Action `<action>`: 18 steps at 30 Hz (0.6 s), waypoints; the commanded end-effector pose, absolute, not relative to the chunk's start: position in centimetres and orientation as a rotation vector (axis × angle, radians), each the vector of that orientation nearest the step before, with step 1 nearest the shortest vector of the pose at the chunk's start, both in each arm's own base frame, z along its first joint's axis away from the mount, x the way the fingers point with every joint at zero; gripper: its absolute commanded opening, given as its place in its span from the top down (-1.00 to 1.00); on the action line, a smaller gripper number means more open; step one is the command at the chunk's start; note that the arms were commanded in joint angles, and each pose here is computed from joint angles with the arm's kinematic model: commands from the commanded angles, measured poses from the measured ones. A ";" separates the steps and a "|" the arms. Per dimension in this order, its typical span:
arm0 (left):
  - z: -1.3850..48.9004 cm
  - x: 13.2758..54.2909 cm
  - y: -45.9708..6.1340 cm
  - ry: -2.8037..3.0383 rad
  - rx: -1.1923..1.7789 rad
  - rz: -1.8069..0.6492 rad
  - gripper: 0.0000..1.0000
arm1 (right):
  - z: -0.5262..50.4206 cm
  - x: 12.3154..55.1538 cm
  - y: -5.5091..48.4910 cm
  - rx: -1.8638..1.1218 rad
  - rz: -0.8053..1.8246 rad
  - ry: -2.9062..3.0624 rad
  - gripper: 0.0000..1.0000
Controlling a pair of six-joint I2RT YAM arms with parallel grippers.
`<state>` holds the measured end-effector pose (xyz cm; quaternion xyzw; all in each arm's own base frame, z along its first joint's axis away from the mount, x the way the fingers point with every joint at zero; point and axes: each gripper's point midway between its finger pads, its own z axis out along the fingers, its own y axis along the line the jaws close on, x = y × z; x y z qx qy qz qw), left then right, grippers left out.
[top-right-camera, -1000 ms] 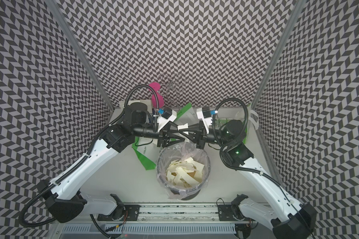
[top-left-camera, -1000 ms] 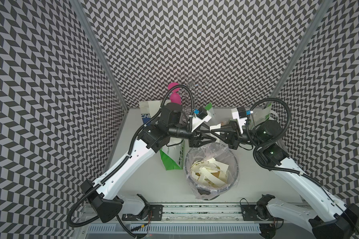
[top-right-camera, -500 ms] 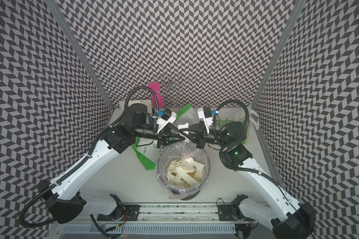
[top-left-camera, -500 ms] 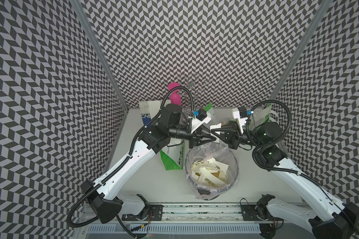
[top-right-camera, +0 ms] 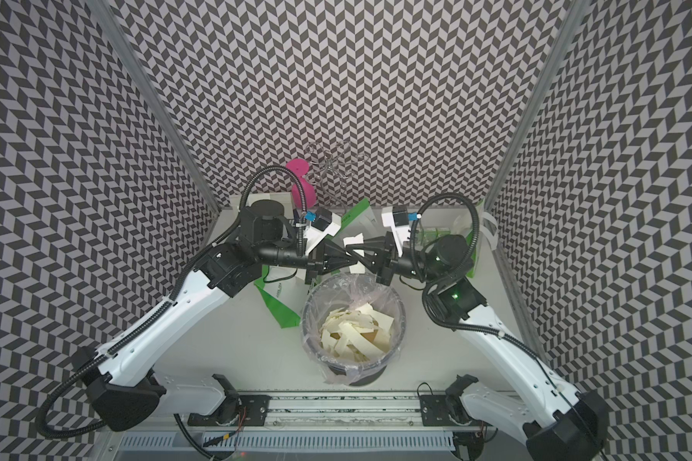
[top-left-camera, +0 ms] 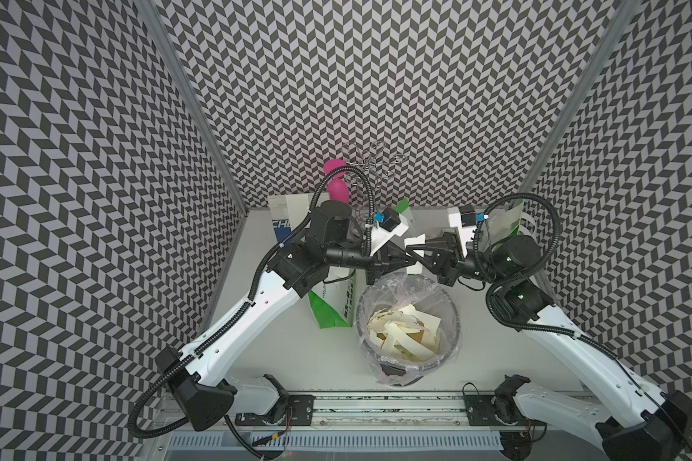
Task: Shred takeout receipts and throw away
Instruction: Shred the takeout receipt.
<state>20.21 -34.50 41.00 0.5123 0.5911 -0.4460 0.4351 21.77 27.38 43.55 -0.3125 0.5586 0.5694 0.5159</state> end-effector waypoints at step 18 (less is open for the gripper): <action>42.7 17.3 -36.8 1.336 1.299 -0.547 1.00 | 45.1 24.5 26.0 -0.456 0.972 1.387 1.00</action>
